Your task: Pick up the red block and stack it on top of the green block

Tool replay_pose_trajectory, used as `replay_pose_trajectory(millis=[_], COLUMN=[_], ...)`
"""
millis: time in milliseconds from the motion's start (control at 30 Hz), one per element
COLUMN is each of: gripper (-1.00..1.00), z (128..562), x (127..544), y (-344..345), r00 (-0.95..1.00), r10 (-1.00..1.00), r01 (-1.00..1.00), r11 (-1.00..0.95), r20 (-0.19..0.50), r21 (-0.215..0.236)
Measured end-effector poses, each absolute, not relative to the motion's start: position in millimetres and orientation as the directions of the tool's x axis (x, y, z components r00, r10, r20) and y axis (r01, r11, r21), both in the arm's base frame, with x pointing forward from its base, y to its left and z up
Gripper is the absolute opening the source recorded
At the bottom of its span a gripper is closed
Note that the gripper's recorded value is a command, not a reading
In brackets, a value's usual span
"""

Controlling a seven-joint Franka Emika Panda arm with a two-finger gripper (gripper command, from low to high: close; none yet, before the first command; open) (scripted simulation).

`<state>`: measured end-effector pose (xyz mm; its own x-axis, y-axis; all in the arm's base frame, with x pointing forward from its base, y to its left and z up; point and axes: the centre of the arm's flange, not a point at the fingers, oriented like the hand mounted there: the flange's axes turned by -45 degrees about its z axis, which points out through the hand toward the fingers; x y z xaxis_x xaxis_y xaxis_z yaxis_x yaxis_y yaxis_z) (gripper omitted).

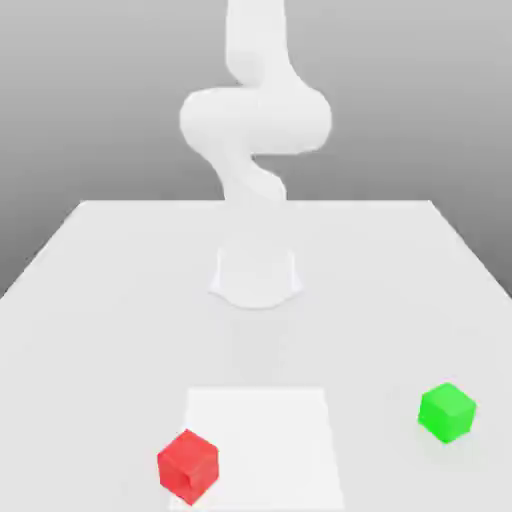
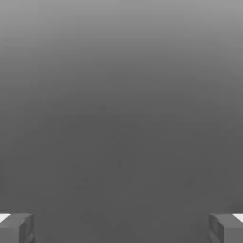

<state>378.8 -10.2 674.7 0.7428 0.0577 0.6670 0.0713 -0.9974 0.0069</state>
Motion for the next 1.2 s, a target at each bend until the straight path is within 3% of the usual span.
replay_pose_trajectory(millis=[233,467,900,1067,1100,1200], gripper=[0.00,0.00,0.00,0.00,-1.00,-1.00], z=[557,430,220,160,150,150], x=[452,488,466,464,463,463], y=[-28,-39,-75,-79,-79,-79], r00=[0.814,0.806,0.618,0.597,0.597,0.597], r10=[0.271,0.474,0.786,0.803,0.802,0.802], r01=[0.296,0.493,0.786,0.803,0.802,0.802], r11=[-0.955,-0.869,-0.619,-0.597,-0.597,-0.597], r20=[0.514,0.355,0.023,0.000,0.000,0.000], r21=[0.035,0.039,0.007,0.003,0.001,0.000])
